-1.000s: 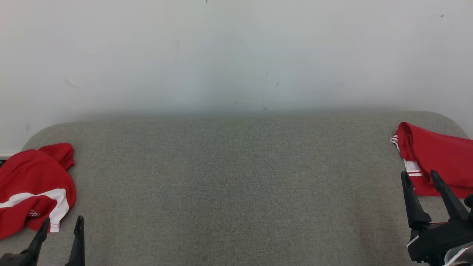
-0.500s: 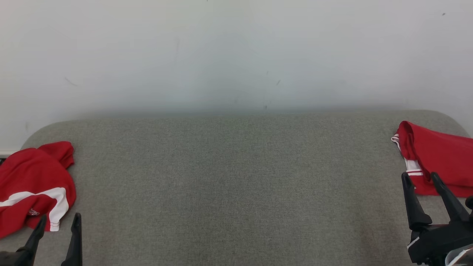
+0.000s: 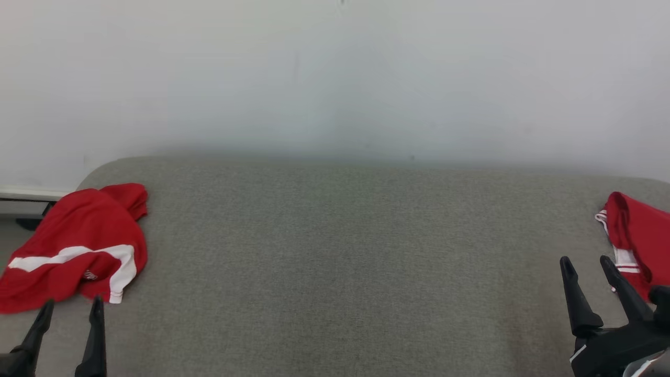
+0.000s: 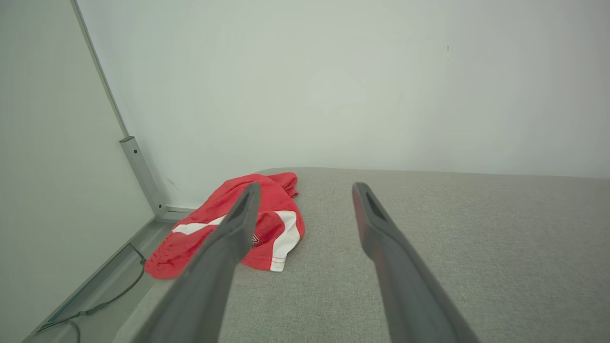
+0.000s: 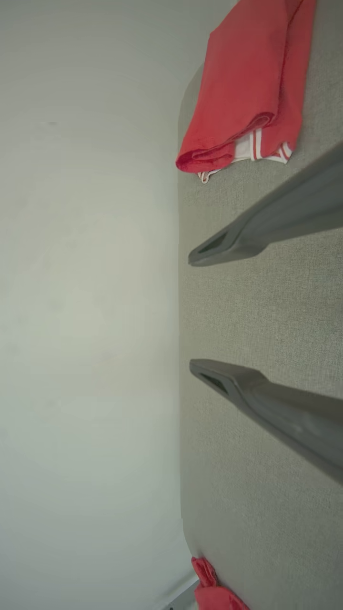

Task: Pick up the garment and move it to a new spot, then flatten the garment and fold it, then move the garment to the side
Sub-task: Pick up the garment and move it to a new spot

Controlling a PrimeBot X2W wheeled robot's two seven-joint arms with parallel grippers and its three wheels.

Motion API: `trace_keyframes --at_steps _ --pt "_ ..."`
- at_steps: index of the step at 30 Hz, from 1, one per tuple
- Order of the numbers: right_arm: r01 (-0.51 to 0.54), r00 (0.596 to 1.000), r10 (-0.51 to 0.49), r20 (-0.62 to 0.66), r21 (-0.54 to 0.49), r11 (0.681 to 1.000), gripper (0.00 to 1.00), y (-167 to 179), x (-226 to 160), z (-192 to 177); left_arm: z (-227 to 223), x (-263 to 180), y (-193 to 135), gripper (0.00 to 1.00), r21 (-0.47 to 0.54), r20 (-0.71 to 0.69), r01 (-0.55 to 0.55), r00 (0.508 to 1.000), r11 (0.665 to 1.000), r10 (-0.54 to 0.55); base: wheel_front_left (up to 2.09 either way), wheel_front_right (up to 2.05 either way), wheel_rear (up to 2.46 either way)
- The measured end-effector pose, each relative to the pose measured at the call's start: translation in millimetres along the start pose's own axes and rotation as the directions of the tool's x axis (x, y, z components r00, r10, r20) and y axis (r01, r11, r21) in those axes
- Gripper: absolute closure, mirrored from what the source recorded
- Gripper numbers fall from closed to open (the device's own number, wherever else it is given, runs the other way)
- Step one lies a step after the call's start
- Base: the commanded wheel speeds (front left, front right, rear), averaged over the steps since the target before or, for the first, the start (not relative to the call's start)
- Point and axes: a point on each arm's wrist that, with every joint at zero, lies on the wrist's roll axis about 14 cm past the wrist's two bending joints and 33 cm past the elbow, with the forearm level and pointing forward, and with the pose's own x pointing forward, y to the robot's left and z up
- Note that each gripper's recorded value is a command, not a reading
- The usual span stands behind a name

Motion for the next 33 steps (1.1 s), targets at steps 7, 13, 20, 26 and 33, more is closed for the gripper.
trace_keyframes --at_steps 7,13,20,26,33 --pt "-0.104 0.994 0.104 -0.035 0.003 0.995 0.0 35 18 -11 -1 -23 32 0.0 0.004 -0.009 -0.1 0.995 0.995 0.1 0.0 0.0 0.0" --pt "-0.195 0.979 0.195 -0.065 0.004 0.981 0.0 68 32 -20 -2 -46 58 0.0 0.01 -0.016 -0.188 0.982 0.982 0.188 0.0 0.0 0.0" --pt "-0.282 0.956 0.281 -0.088 0.003 0.959 0.0 100 41 -26 -5 -74 80 0.0 0.008 -0.027 -0.274 0.961 0.962 0.274 0.0 0.0 0.0" --pt "-0.363 0.926 0.362 -0.11 0.008 0.932 0.0 131 48 -33 -6 -98 99 0.0 0.013 -0.033 -0.345 0.938 0.939 0.345 0.0 0.0 0.0" --pt "-0.445 0.889 0.443 -0.12 0.013 0.896 0.0 164 52 -38 -5 -119 112 0.0 0.01 -0.031 -0.41 0.912 0.912 0.41 0.0 0.0 0.0"
